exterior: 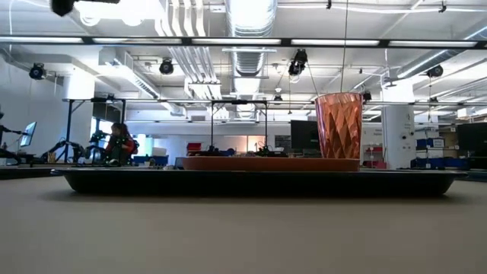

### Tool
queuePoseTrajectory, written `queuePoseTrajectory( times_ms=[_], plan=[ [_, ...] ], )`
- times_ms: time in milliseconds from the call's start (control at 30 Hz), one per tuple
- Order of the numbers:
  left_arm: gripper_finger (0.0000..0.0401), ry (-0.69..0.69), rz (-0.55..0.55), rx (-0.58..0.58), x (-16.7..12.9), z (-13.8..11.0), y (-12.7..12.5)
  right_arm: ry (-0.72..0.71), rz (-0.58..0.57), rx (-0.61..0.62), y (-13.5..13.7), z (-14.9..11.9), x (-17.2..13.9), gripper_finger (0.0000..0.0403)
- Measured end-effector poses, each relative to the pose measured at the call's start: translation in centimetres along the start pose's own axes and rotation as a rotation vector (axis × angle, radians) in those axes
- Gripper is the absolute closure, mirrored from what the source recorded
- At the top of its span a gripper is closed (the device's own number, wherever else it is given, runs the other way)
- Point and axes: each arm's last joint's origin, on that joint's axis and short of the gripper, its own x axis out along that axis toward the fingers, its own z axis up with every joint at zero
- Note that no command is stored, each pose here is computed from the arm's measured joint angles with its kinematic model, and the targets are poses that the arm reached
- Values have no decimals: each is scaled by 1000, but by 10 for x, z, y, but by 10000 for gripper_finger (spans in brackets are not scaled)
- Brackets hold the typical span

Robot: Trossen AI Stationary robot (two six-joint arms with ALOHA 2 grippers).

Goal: Pick and place plate/cup/fork/spoon on tray
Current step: Return to Home Position

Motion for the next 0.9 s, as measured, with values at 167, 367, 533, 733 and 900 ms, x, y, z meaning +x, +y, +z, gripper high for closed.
queuePoseTrajectory(
  times_ms=[167, 367, 533, 733, 900],
  plan=[
    [401, -33, -18, -195, -22, -12, 10, -39, 158, 75, -8, 26, -24, 394],
    [401, -35, -68, -194, -37, -30, 19, 17, 584, -23, -7, 40, -46, 394],
    [401, -15, -256, 33, -31, -51, 18, 30, 831, -239, -11, 42, -62, 394],
    [401, 20, -384, 184, -8, -91, 22, 21, 841, -365, -46, 36, -96, 394],
    [401, 97, -390, 134, 11, -130, 30, -106, 887, -301, -85, 33, -137, 394]
  ],
)
